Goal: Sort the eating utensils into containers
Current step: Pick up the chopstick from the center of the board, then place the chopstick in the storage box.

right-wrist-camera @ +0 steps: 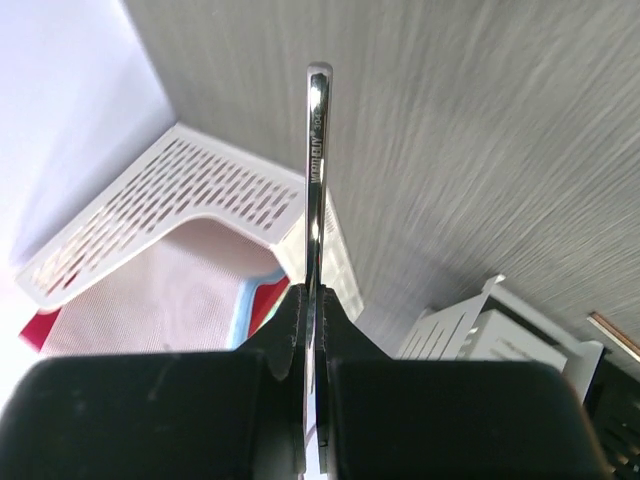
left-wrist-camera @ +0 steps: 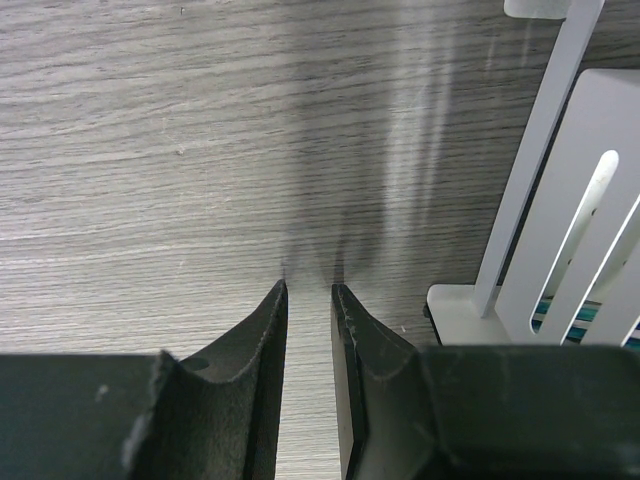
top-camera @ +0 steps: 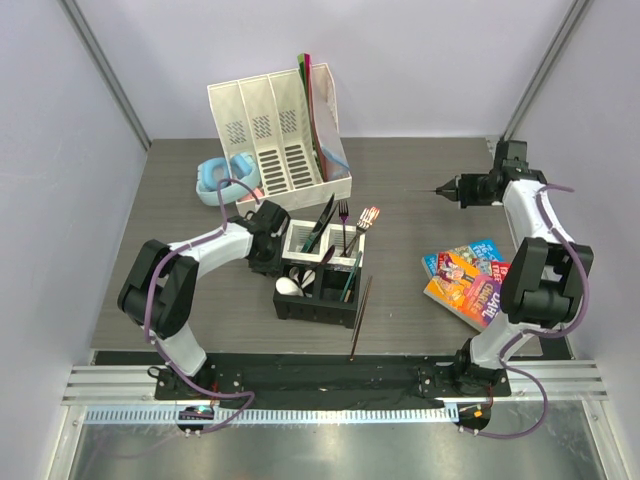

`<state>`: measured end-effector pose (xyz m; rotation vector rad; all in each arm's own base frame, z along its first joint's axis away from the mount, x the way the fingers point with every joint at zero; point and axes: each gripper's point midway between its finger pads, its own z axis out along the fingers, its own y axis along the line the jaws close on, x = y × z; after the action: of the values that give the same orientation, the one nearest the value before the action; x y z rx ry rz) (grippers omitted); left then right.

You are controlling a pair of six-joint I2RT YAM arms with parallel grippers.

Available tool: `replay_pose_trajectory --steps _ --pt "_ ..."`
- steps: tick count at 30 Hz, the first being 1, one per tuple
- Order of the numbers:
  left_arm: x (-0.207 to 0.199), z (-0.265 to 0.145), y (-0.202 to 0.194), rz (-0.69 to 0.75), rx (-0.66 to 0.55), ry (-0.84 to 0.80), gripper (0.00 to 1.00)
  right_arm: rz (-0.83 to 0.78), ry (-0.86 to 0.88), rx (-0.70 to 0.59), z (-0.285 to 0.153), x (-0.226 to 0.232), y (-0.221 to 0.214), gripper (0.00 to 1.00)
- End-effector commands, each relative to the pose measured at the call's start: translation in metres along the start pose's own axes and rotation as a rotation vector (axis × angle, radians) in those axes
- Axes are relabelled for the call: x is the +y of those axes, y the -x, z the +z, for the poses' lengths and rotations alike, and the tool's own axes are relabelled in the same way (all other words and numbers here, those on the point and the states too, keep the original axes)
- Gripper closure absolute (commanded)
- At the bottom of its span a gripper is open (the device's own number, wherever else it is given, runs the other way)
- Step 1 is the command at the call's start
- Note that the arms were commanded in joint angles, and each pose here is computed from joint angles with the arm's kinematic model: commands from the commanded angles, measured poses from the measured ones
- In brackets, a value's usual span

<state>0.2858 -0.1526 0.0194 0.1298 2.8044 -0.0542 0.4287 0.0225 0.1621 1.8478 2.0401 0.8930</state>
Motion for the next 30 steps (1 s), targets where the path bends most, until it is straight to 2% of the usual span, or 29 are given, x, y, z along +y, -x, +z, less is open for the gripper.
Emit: replay_pose_trajectory --steps 1,2,3,4,7,8,15,21,27,30 --pt "-0.005 -0.010 0.017 0.000 -0.060 -0.033 0.76 -0.154 0.139 0.066 -0.041 0.038 -0.027 0.99" --pt "-0.006 -0.010 0.017 0.000 -0.059 -0.035 0.76 -0.213 0.156 0.053 -0.053 0.047 -0.030 0.99" --pt "-0.006 -0.009 0.016 0.000 -0.056 -0.036 0.76 -0.238 0.106 0.059 -0.052 0.037 -0.032 0.99" --pt "-0.007 -0.009 0.017 0.000 -0.058 -0.038 0.76 -0.326 0.102 0.049 -0.054 0.035 -0.033 0.99" --pt "-0.008 -0.007 0.017 0.004 -0.050 -0.042 0.76 -0.441 0.104 0.082 -0.062 0.034 -0.056 0.99" --pt "-0.008 -0.007 0.018 0.004 -0.051 -0.043 0.76 -0.507 0.109 0.048 -0.064 0.036 -0.056 0.99" --pt "-0.011 -0.006 0.021 0.018 -0.044 -0.049 0.76 -0.853 0.051 -0.002 -0.075 0.025 -0.116 0.99" --pt "-0.013 -0.006 0.024 0.017 -0.044 -0.057 0.76 -0.934 0.109 -0.073 -0.096 0.019 -0.128 0.99" --pt "-0.015 -0.005 0.028 0.024 -0.044 -0.057 0.76 -1.073 0.066 -0.075 -0.108 -0.012 -0.143 0.99" --pt "-0.018 -0.002 0.028 0.022 -0.034 -0.066 0.76 -1.119 0.125 -0.056 -0.115 -0.019 -0.166 0.99"
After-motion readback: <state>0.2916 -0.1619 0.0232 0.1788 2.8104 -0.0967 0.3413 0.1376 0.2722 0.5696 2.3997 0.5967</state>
